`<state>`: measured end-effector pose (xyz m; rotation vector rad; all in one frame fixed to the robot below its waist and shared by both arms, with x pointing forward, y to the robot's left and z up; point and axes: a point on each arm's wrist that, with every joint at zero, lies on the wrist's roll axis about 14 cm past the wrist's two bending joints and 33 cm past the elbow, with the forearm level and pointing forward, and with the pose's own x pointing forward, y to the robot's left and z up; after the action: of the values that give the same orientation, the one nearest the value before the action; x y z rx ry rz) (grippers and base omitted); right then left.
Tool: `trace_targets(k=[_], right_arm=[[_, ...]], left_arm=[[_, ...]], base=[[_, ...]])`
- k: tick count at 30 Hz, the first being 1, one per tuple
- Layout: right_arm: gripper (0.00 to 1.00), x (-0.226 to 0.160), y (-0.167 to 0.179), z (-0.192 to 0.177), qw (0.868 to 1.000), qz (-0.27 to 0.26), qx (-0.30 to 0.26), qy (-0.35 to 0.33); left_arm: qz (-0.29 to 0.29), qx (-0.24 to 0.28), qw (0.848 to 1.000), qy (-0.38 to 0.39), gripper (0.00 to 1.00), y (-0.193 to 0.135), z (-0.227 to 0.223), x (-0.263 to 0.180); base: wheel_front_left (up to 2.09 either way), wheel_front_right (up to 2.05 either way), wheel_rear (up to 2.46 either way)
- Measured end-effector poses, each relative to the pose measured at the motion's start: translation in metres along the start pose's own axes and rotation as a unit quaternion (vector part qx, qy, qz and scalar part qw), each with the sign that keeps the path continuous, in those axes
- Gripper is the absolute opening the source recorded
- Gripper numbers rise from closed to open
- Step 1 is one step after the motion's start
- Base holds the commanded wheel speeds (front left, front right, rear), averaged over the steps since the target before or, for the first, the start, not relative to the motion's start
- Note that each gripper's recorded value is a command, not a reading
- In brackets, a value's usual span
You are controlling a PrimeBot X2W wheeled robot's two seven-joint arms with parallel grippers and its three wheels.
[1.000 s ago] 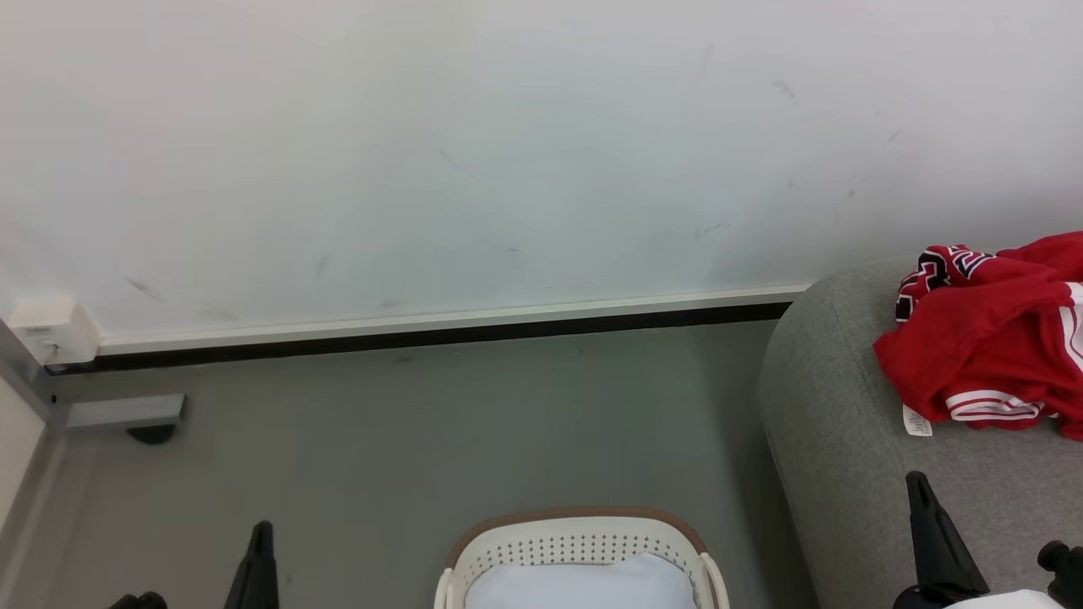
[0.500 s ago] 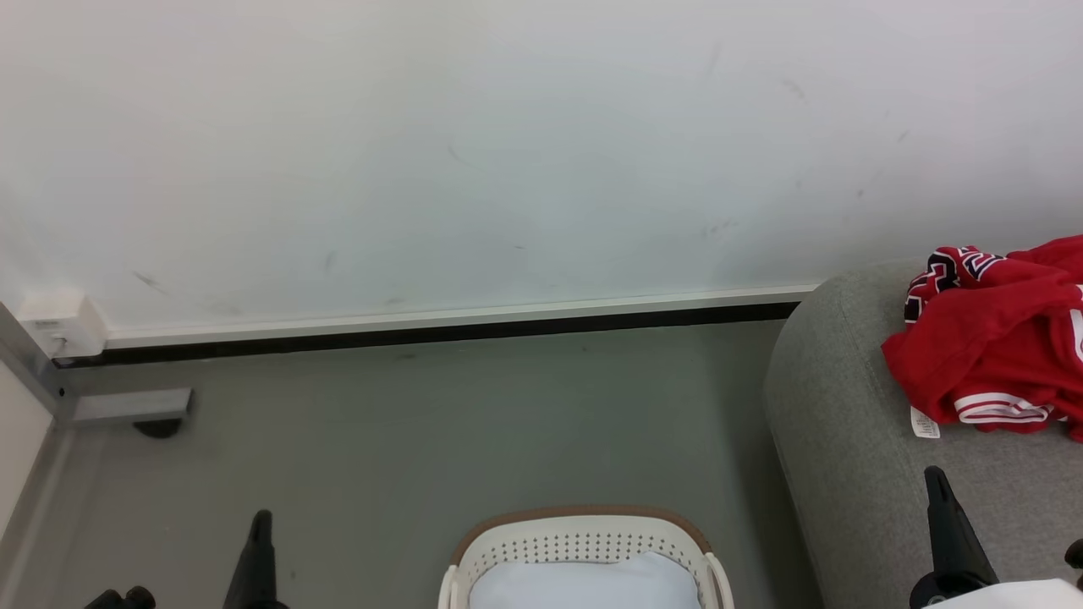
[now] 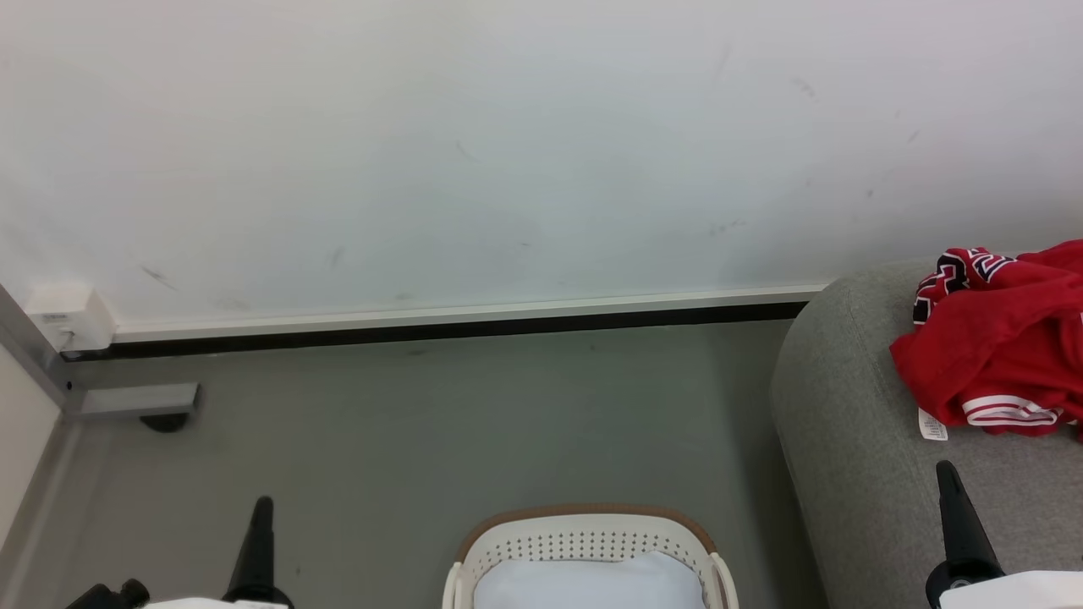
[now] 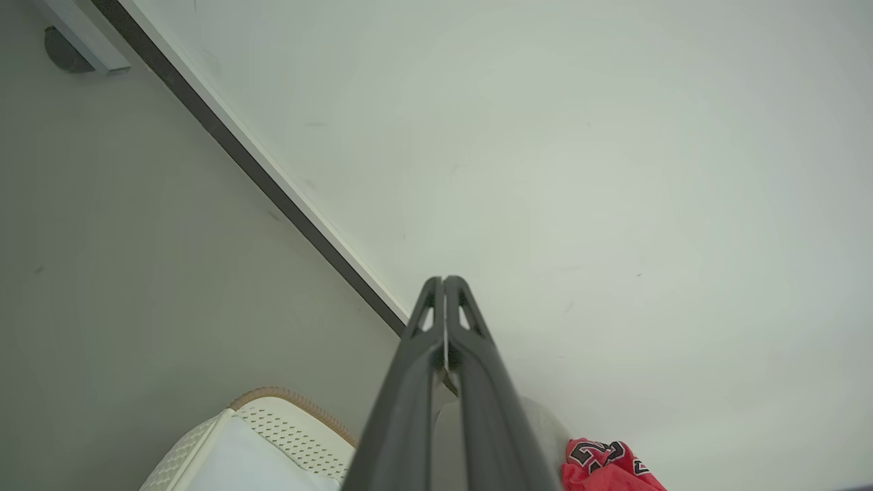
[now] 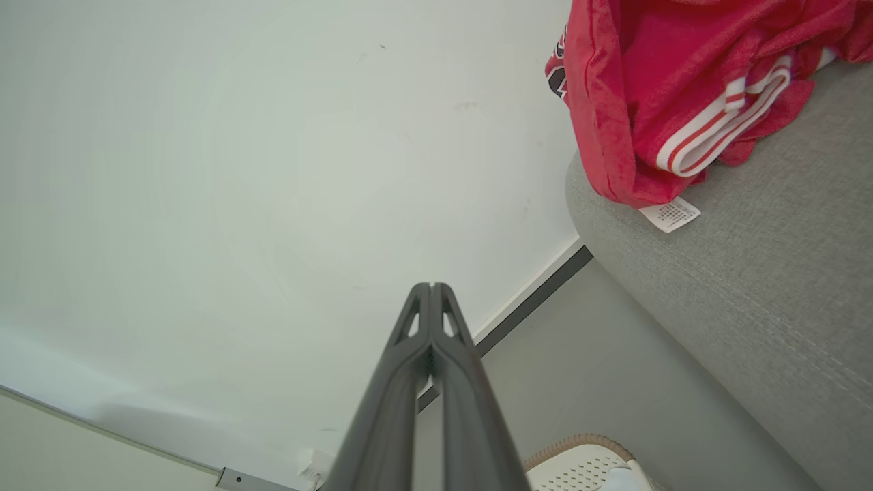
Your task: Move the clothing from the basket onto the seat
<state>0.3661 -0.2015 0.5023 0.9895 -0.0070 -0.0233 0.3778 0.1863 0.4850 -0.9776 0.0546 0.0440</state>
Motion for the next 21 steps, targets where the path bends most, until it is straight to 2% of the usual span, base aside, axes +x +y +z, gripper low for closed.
trace_targets(k=[21], right_arm=[[0.0, 0.0077, 0.0001, 0.0014, 0.995, -0.004, 0.104, 0.002]], left_arm=[[-0.004, -0.106, 0.994, 0.001, 0.0, -0.003, 0.0062, 0.0046]], base=[[0.0, 0.0, 0.0]])
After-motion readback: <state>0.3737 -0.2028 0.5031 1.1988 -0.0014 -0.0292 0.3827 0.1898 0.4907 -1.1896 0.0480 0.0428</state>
